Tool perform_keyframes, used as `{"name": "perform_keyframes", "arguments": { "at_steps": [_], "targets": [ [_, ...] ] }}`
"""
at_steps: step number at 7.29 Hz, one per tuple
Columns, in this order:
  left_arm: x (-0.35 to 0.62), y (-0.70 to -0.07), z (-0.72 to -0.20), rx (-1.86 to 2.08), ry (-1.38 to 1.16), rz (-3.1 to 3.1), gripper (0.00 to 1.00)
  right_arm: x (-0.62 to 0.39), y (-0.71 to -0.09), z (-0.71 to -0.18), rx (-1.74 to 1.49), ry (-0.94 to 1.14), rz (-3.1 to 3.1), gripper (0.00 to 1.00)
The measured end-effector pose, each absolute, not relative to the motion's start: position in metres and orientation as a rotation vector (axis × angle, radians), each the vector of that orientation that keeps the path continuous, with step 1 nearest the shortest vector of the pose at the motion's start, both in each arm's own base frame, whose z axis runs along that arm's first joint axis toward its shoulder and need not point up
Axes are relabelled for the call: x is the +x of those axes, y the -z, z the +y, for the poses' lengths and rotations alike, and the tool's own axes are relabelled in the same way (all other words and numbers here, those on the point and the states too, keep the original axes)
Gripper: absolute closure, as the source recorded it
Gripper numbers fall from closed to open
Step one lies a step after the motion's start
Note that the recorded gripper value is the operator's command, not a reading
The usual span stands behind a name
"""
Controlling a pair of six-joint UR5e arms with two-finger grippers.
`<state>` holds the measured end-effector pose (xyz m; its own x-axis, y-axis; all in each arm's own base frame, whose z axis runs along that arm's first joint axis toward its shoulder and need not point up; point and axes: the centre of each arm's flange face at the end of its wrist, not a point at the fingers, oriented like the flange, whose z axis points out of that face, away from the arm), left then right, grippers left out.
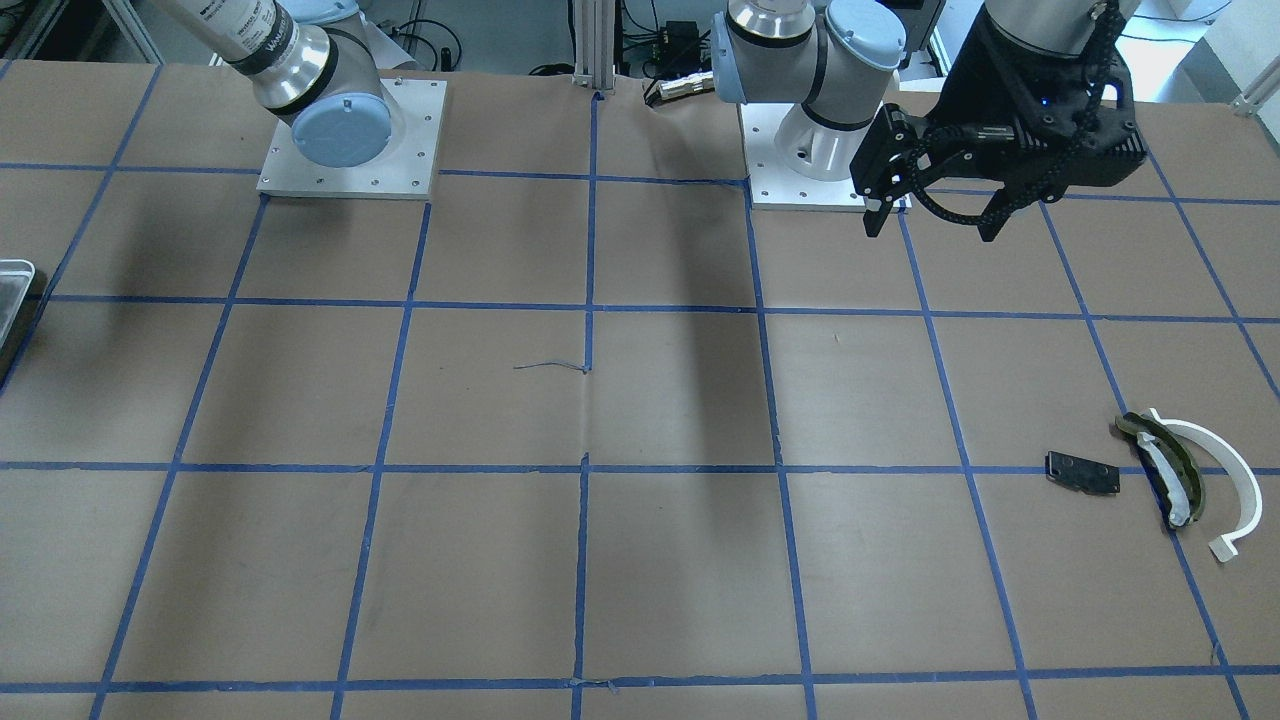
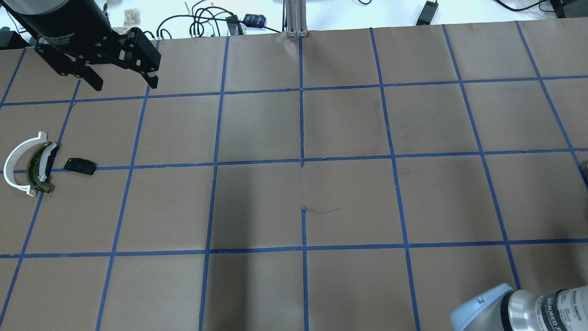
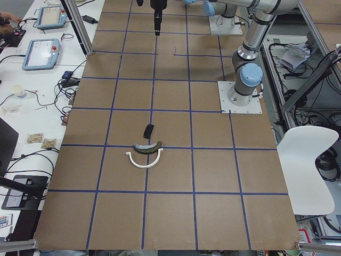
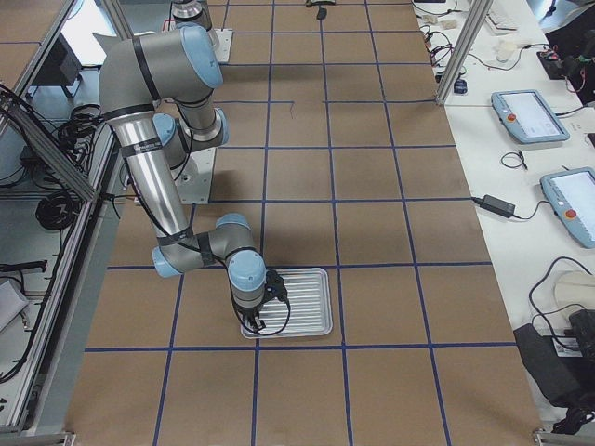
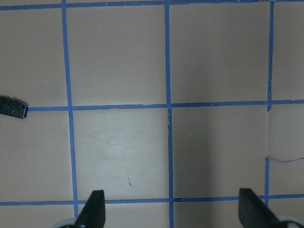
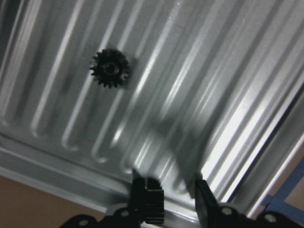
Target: Place bearing gear from tray to pile
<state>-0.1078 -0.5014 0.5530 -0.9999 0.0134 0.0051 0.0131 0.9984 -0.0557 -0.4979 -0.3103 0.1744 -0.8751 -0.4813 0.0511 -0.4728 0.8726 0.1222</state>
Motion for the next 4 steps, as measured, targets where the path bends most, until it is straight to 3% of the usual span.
{"name": "perform_keyframes", "arguments": {
  "at_steps": [4],
  "targets": [
    [-0.108, -0.553, -0.502, -0.02, -0.086, -3.133, 0.0, -0.486, -0.196, -0.316, 0.716, 0.16, -2.972, 1.0]
  ]
}}
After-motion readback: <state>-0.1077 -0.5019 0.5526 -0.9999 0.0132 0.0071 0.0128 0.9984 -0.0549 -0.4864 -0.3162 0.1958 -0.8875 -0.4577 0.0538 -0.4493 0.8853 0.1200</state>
